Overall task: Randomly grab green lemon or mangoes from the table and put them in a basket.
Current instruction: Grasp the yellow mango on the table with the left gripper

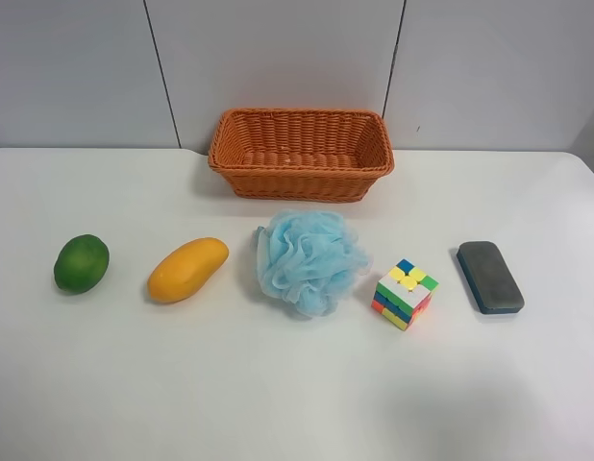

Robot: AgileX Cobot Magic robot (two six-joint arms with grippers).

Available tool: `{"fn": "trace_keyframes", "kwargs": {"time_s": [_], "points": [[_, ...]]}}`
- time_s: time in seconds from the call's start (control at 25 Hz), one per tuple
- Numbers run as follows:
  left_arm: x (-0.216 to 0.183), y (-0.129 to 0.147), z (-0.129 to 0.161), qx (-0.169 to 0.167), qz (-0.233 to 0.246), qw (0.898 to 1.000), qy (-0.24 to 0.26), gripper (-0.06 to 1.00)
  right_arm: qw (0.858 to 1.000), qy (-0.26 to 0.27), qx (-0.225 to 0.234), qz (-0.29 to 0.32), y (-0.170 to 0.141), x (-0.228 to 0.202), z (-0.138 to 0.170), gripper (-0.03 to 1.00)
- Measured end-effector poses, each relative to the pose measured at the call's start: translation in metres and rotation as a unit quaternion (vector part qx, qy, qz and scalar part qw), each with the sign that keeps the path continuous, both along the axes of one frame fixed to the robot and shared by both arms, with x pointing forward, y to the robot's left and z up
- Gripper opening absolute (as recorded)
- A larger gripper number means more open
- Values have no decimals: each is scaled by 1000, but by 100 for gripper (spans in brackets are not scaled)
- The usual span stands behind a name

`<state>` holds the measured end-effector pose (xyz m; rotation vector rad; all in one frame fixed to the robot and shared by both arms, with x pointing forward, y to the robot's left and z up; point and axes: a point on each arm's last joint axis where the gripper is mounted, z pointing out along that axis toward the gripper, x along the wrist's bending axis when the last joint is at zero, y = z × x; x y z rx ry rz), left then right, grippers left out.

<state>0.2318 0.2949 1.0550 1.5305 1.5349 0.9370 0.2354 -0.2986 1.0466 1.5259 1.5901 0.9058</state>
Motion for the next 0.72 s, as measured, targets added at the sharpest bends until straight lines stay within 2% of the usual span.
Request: {"fn": "trace_keyframes", "kwargs": {"time_s": [0.72], "points": [[0,0,0,0,0,1000,0,99,1000,0,0,0,0,0,0,99]]}}
